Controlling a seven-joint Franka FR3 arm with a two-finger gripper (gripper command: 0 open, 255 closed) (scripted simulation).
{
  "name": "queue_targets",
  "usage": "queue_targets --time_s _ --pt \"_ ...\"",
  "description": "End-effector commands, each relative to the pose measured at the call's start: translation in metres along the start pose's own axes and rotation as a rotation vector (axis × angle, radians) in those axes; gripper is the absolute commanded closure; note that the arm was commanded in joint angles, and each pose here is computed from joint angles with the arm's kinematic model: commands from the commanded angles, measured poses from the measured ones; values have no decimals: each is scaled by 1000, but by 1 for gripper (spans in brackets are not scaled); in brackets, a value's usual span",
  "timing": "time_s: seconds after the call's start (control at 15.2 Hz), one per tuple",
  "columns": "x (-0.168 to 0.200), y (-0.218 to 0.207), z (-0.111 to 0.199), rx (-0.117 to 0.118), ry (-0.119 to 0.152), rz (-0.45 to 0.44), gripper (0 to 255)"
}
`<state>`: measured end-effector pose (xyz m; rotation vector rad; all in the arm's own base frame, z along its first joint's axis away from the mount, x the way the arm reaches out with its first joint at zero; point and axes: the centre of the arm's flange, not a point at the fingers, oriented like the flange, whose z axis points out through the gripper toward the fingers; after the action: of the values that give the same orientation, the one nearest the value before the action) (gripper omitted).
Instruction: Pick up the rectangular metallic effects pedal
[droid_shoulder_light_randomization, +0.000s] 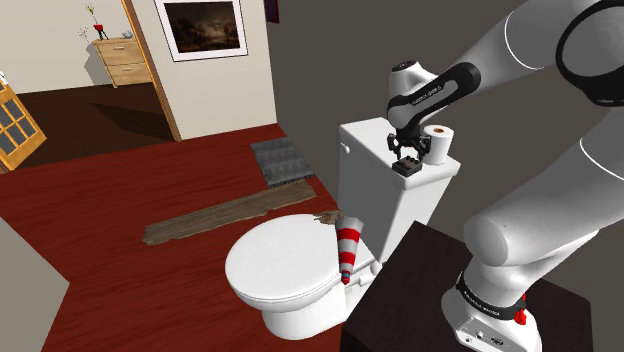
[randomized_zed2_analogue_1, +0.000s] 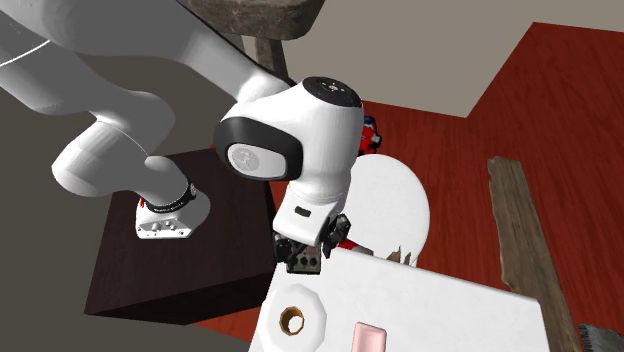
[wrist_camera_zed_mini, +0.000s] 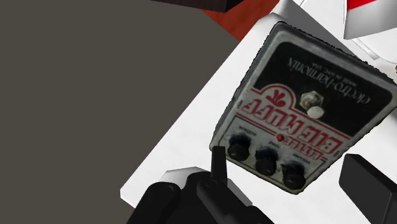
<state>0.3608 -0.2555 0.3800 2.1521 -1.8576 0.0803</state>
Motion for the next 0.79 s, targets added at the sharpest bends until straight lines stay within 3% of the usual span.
queue_targets --time_s 0.0,0.53,0.73 --pt "0 0 1 0 0 0 255" --pt "-1 -1 1 0 0 0 255" --pt "3 2 -14 0 0 0 255"
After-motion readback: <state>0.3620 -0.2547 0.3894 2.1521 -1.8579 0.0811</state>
